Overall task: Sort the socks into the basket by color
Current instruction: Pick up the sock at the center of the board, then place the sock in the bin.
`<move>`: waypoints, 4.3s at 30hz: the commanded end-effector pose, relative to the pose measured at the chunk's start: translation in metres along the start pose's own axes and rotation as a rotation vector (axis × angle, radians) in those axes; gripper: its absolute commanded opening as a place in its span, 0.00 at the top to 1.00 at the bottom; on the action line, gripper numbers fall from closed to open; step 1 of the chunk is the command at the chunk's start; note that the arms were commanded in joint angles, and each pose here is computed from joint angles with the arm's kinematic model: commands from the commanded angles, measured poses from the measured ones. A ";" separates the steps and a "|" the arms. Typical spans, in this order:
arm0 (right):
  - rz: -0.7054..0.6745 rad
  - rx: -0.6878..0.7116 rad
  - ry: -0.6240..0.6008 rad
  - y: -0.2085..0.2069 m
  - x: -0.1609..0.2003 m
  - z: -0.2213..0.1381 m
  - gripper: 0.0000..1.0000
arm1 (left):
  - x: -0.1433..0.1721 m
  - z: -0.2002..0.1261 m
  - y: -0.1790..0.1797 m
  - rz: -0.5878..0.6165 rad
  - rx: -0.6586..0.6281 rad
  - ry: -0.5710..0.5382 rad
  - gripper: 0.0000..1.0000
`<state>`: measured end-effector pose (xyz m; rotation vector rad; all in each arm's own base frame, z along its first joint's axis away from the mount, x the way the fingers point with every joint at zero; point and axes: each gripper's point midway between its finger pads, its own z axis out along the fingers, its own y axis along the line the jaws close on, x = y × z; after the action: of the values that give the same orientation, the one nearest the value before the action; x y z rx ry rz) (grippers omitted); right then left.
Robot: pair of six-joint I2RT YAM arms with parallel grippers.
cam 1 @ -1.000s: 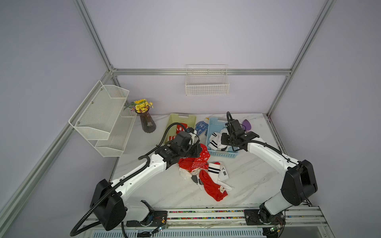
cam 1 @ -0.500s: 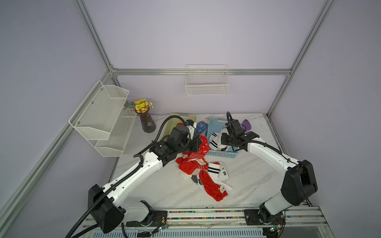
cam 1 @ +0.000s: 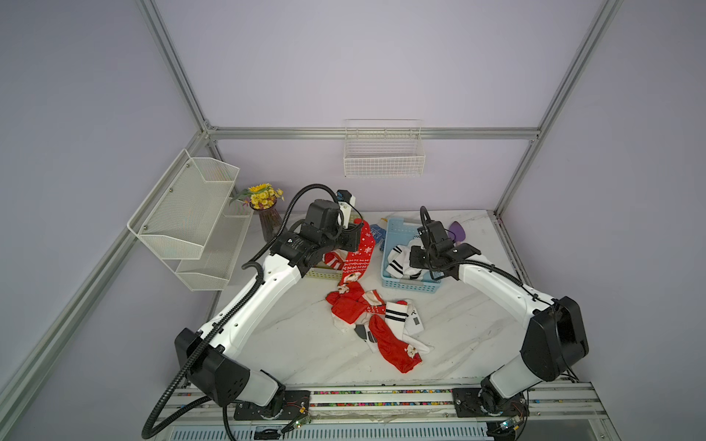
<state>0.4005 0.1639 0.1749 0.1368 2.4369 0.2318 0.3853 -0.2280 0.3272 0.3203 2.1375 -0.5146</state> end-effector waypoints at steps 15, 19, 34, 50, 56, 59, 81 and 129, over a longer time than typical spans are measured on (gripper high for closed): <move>0.001 -0.029 -0.046 0.008 -0.018 -0.007 0.65 | -0.024 0.045 0.047 0.132 -0.086 -0.034 1.00; 0.000 -0.030 -0.045 0.008 -0.018 -0.007 0.65 | -0.011 0.055 0.052 0.120 -0.094 -0.007 1.00; -0.008 -0.029 -0.027 0.008 -0.013 0.001 0.65 | 0.006 0.075 0.080 0.116 -0.197 0.009 1.00; -0.016 -0.028 -0.013 0.012 -0.015 0.010 0.65 | 0.005 0.105 0.124 0.113 -0.241 0.026 1.00; -0.020 -0.031 -0.017 0.015 -0.019 0.012 0.65 | 0.000 0.122 0.147 0.117 -0.232 0.024 1.00; -0.028 -0.027 -0.014 0.016 -0.020 0.015 0.65 | -0.001 0.133 0.160 0.124 -0.239 0.032 1.00; -0.037 -0.014 0.023 0.022 -0.023 0.040 0.65 | 0.003 0.172 0.244 0.131 -0.306 0.083 0.93; 0.014 -0.103 0.067 0.017 0.074 -0.051 0.65 | 0.041 0.085 0.083 -0.040 -0.125 0.048 0.51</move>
<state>0.3274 0.1838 0.1704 0.0546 2.4758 0.3386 0.4634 -0.1910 0.2076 0.2584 2.2747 -0.3891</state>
